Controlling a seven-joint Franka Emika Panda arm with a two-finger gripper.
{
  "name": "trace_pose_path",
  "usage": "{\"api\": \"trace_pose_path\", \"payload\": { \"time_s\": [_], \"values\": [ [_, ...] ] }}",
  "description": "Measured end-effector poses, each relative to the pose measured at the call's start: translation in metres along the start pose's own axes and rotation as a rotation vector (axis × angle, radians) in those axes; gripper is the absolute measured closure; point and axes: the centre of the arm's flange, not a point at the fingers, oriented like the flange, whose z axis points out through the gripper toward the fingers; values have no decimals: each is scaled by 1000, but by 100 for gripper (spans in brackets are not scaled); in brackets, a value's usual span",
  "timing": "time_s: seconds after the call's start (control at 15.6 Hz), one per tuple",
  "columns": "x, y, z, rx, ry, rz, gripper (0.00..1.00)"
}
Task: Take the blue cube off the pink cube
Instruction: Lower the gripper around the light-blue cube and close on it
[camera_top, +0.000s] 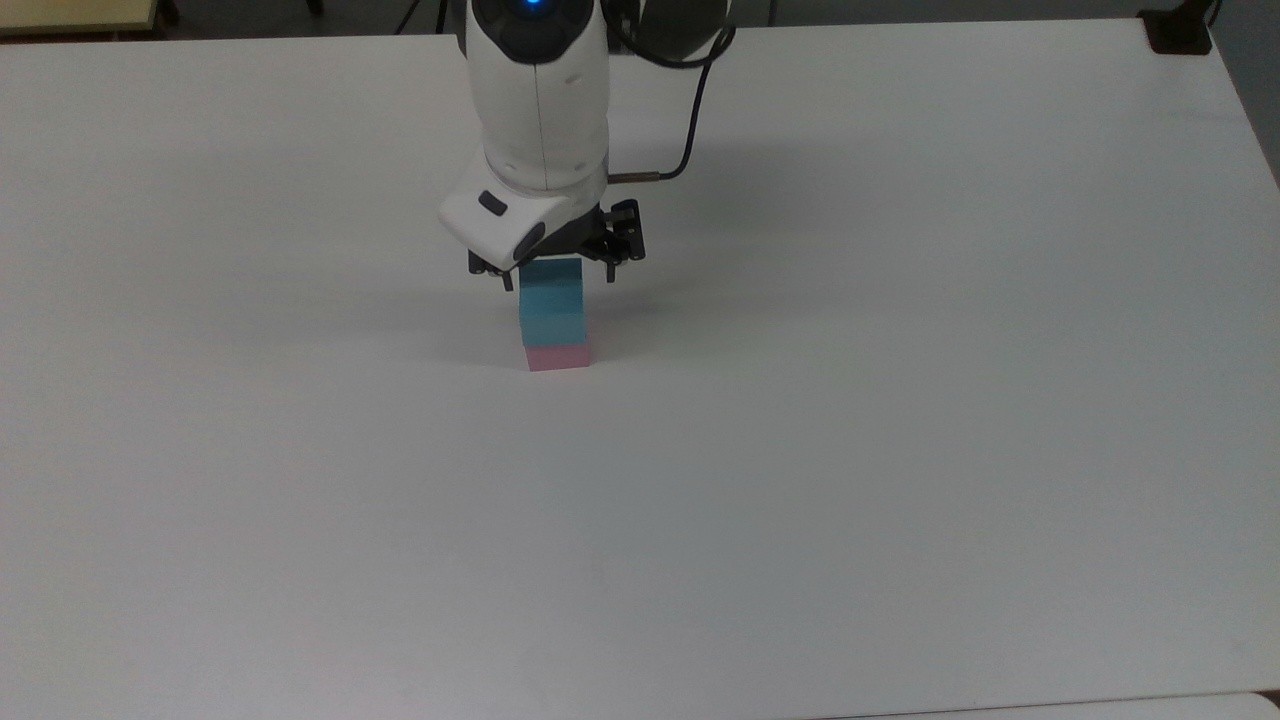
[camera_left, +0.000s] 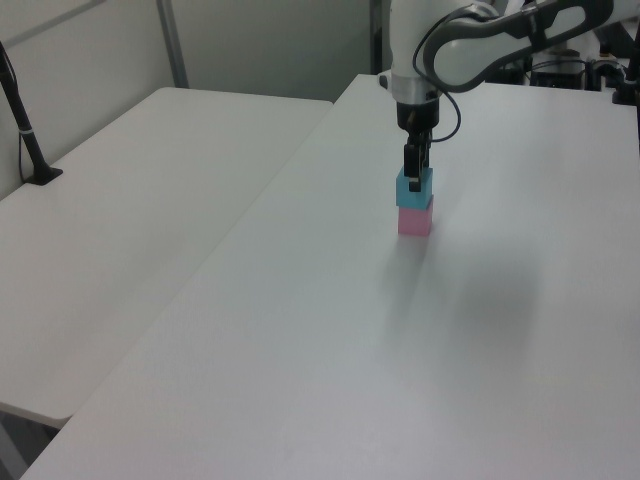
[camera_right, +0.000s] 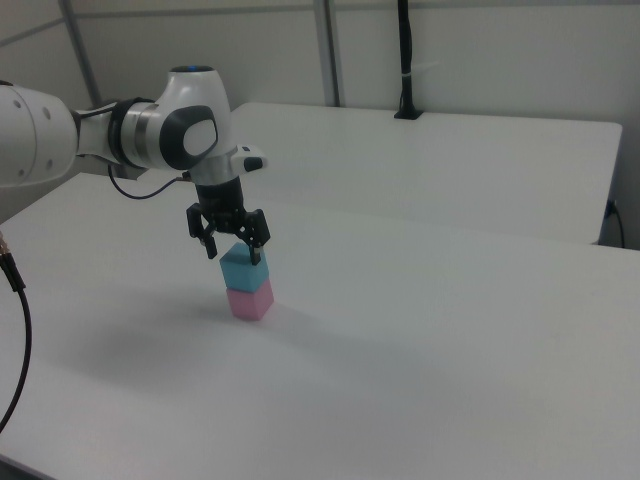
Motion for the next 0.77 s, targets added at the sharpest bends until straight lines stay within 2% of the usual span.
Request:
{"api": "trace_pose_path", "payload": {
  "time_s": [0.13,0.26,0.45,0.77],
  "values": [
    [3,-1,6,-1,-7,-1,1],
    [6,-1,4,-3,17,-2,11],
    [9,-2,-1,-4,39,-5,42],
    [6,5,-30,-7,78,-16,43]
  ]
}}
